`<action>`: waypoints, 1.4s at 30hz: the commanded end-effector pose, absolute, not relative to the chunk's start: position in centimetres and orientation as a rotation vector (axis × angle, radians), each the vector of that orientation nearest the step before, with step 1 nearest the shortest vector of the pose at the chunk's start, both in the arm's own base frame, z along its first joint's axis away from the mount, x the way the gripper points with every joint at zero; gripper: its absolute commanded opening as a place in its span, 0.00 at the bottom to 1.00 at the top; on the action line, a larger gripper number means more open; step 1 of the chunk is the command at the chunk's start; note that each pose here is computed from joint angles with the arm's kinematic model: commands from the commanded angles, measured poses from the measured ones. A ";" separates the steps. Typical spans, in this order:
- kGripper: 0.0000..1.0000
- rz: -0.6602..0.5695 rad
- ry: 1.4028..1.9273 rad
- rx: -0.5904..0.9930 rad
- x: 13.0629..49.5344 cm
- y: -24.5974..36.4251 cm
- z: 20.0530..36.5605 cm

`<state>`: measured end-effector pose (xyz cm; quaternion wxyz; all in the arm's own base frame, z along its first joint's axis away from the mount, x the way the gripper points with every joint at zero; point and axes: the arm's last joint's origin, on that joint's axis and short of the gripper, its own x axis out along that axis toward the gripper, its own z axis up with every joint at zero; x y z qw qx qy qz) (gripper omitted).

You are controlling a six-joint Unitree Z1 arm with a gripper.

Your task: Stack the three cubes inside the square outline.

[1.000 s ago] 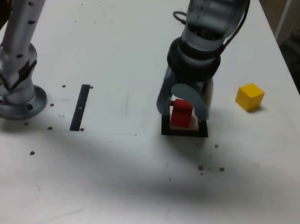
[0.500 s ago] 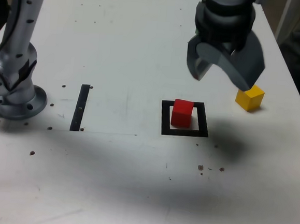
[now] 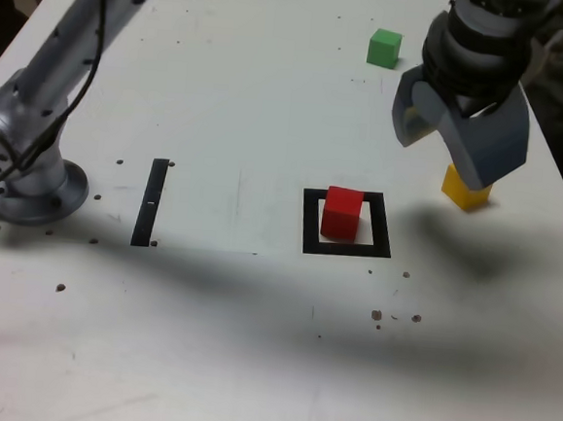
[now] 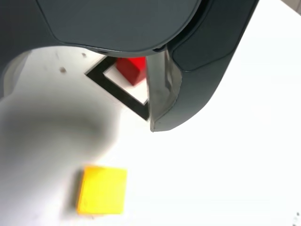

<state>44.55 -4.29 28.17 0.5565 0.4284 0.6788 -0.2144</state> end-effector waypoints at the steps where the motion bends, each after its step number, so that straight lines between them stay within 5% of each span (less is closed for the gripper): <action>1: 1.00 -0.520 1.629 1.016 45.3 -3.2 27.0; 11: 0.96 -0.530 1.674 1.037 47.3 -0.5 24.0; 23: 0.82 -0.515 1.648 1.041 49.2 -0.5 21.7; 34: 0.41 -0.506 1.623 1.031 49.3 -0.4 22.6; 42: 0.30 -0.562 1.618 0.979 49.2 -0.6 22.0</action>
